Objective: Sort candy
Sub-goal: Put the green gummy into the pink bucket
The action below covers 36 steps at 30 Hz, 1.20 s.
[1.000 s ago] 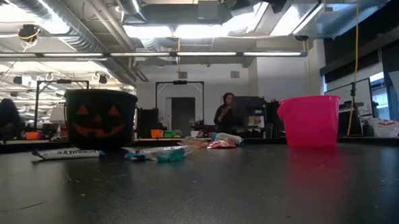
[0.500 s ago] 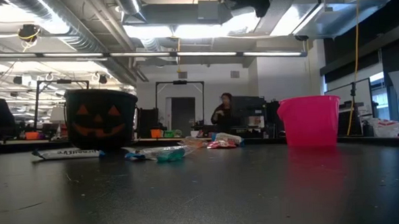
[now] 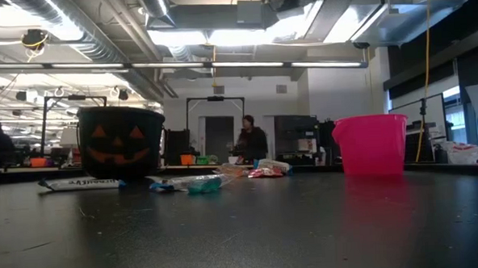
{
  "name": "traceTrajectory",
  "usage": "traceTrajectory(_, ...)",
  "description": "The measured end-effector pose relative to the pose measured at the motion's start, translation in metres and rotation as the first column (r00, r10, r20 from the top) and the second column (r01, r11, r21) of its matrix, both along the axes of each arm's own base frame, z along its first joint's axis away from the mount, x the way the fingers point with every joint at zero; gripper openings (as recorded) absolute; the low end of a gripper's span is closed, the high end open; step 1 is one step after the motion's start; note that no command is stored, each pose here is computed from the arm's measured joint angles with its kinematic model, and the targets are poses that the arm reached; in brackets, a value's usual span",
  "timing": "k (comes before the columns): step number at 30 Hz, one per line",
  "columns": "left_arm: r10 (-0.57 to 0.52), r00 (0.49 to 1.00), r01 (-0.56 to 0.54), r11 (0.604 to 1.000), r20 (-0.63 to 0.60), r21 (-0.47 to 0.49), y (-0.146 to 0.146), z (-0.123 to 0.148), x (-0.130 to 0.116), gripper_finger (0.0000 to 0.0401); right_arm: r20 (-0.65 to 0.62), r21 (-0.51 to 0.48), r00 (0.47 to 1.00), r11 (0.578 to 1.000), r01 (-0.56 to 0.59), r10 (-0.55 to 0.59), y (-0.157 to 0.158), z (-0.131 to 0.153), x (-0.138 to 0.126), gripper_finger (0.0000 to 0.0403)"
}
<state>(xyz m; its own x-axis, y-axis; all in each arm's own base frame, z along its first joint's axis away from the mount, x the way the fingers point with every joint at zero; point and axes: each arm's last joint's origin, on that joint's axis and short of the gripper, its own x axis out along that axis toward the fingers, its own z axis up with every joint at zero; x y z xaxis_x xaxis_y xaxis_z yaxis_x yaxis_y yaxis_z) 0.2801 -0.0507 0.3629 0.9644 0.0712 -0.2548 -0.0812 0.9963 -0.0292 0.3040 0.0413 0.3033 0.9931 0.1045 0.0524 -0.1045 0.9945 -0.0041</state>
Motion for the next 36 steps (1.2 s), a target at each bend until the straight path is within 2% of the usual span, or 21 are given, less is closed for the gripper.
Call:
traceTrajectory(4, -0.013, 0.997, 0.016, 0.999, 0.074, -0.04, 0.003, -0.002, 0.002, 0.0, 0.023, 0.0, 1.0, 1.0, 0.0, 0.0, 0.0, -0.001, 0.004, 0.0213)
traceTrajectory(10, -0.023, 0.994, 0.029, 0.998, 0.103, -0.054, 0.005, -0.002, 0.005, 0.0, 0.076, -0.021, 0.997, 1.0, 0.004, -0.002, 0.001, 0.0, 0.006, 0.0213)
traceTrajectory(17, -0.022, 0.993, 0.031, 0.997, 0.117, -0.075, 0.004, -0.004, 0.009, 0.0, 0.095, -0.041, 0.995, 0.999, 0.007, -0.003, 0.002, -0.008, 0.014, 0.0213)
traceTrajectory(22, -0.085, 0.991, 0.094, 0.992, 0.102, -0.086, 0.001, -0.014, 0.022, 0.0, 0.121, -0.039, 0.993, 0.999, 0.007, -0.002, 0.003, -0.018, 0.024, 0.0213)
traceTrajectory(29, -0.074, 0.993, 0.082, 0.993, 0.092, -0.086, 0.001, -0.017, 0.025, 0.0, 0.108, -0.041, 0.994, 0.999, 0.01, -0.005, 0.003, -0.022, 0.027, 0.021)
traceTrajectory(32, -0.07, 0.993, 0.078, 0.993, 0.093, -0.086, 0.001, -0.016, 0.024, 0.0, 0.11, -0.041, 0.994, 0.999, 0.01, -0.005, 0.004, -0.022, 0.027, 0.0188)
traceTrajectory(36, -0.102, 0.993, 0.108, 0.99, 0.066, -0.088, 0.0, -0.019, 0.023, 0.0, 0.106, -0.042, 0.994, 0.999, 0.006, -0.002, 0.004, -0.023, 0.027, 0.013)
